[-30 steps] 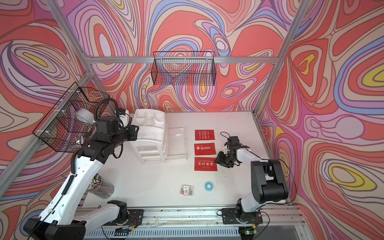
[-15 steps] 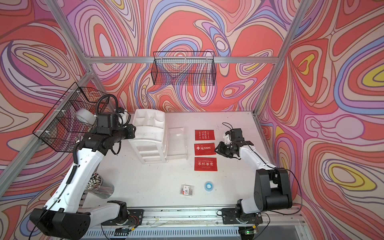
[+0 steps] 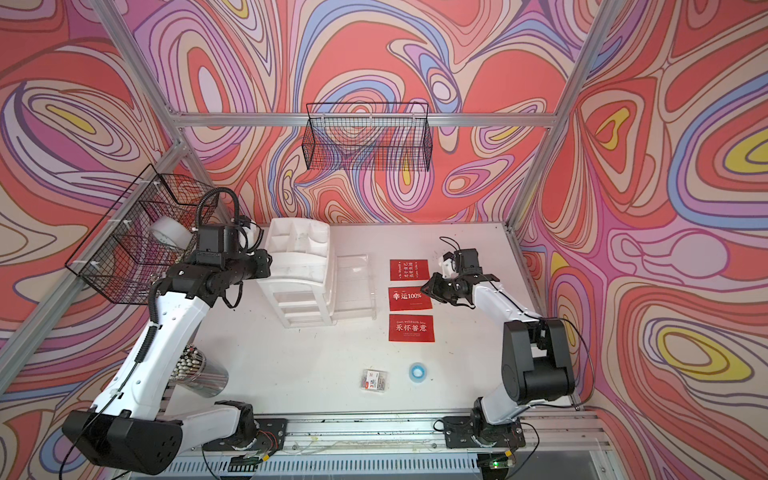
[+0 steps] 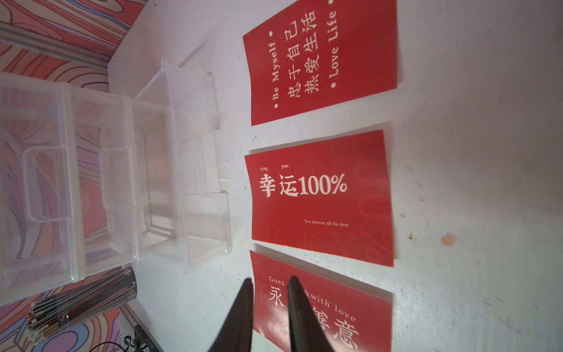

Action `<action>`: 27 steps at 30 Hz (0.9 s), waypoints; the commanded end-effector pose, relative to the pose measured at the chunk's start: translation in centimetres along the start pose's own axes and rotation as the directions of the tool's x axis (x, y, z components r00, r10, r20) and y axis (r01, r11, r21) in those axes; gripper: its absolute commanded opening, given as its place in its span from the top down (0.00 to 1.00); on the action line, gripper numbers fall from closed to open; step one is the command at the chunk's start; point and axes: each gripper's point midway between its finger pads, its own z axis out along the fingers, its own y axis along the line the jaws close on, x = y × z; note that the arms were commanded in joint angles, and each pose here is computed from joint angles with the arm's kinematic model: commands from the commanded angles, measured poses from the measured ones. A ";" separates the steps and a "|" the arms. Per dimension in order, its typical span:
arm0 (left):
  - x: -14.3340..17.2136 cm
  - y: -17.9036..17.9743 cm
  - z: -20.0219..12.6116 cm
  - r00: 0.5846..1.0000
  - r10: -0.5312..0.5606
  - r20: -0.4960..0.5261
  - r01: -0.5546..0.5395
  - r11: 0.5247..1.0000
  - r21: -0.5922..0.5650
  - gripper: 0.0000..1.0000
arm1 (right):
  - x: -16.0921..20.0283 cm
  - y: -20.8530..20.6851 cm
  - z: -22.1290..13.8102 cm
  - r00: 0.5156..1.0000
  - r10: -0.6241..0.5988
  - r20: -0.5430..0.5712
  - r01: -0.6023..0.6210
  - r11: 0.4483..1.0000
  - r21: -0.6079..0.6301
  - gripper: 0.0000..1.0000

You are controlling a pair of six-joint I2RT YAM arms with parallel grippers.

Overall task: Take the postcards out of the drawer
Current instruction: Close the drawer in the storage box.

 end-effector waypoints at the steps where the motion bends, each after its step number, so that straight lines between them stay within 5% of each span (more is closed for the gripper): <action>1: 0.2 0.9 -0.9 1.000 -0.021 -0.007 0.021 0.999 -0.039 0.68 | -0.6 1.4 1.3 1.000 -0.027 -0.003 0.027 0.999 -0.037 0.78; 27: 2.0 1.6 0.8 0.997 -0.007 -0.079 0.001 0.997 -0.073 0.80 | -0.6 4.4 7.5 0.991 -0.099 -0.090 0.094 0.994 -0.056 0.78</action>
